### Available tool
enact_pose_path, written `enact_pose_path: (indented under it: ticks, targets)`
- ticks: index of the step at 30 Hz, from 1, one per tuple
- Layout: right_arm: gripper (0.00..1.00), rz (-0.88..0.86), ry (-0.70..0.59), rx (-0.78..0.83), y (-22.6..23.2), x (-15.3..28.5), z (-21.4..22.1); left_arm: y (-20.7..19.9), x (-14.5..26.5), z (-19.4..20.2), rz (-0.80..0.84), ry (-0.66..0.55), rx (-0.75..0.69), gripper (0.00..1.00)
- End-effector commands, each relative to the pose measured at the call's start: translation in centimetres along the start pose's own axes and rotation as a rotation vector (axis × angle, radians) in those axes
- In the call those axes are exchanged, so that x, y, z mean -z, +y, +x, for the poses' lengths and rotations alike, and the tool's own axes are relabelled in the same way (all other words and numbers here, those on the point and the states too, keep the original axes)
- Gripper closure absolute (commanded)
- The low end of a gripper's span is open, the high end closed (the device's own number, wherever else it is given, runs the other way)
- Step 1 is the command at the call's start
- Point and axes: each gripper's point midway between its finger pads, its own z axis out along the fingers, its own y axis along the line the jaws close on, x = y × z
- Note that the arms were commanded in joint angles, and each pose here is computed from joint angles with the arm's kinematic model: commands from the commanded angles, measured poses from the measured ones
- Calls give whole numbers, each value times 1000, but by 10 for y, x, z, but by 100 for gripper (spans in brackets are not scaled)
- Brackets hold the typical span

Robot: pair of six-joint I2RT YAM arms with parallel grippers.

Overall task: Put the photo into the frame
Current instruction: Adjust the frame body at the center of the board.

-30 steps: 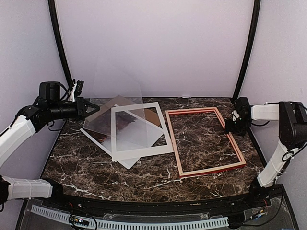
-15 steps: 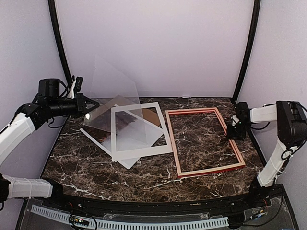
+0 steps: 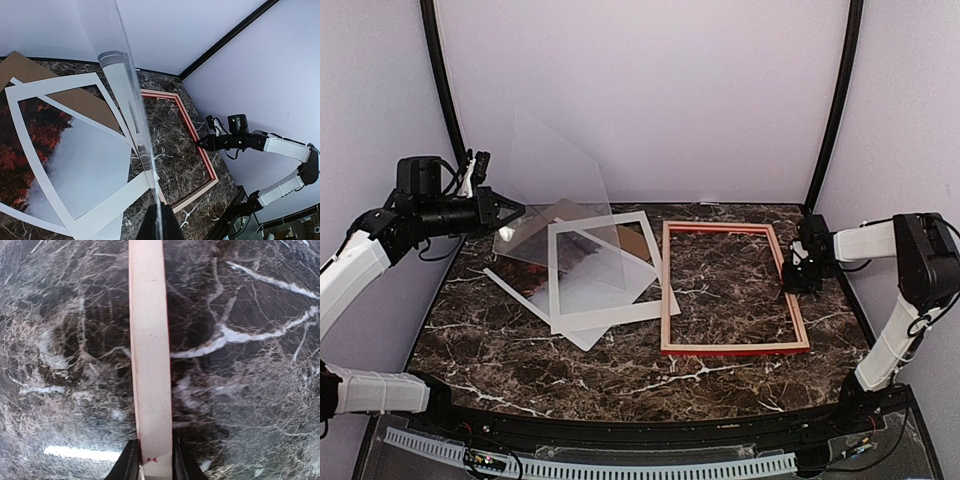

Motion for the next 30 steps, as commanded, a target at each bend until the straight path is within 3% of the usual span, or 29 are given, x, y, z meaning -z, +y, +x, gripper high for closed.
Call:
enact_pose_path:
  ticks: [1,22,26,30]
  targets:
    - [78,32,81,19,7,-6,31,-15,5,-14,33,-37,-44,100]
    - [81,4,32,93,29,25,49,-25,-18,-4,79,-7,-37,100]
    - [74,-16,18,70,35,26,50,-40,-32,5,135,12,-24,100]
    - [59,-71,-3,43,46,26,46,-61,-49,15,204,21,-9,100]
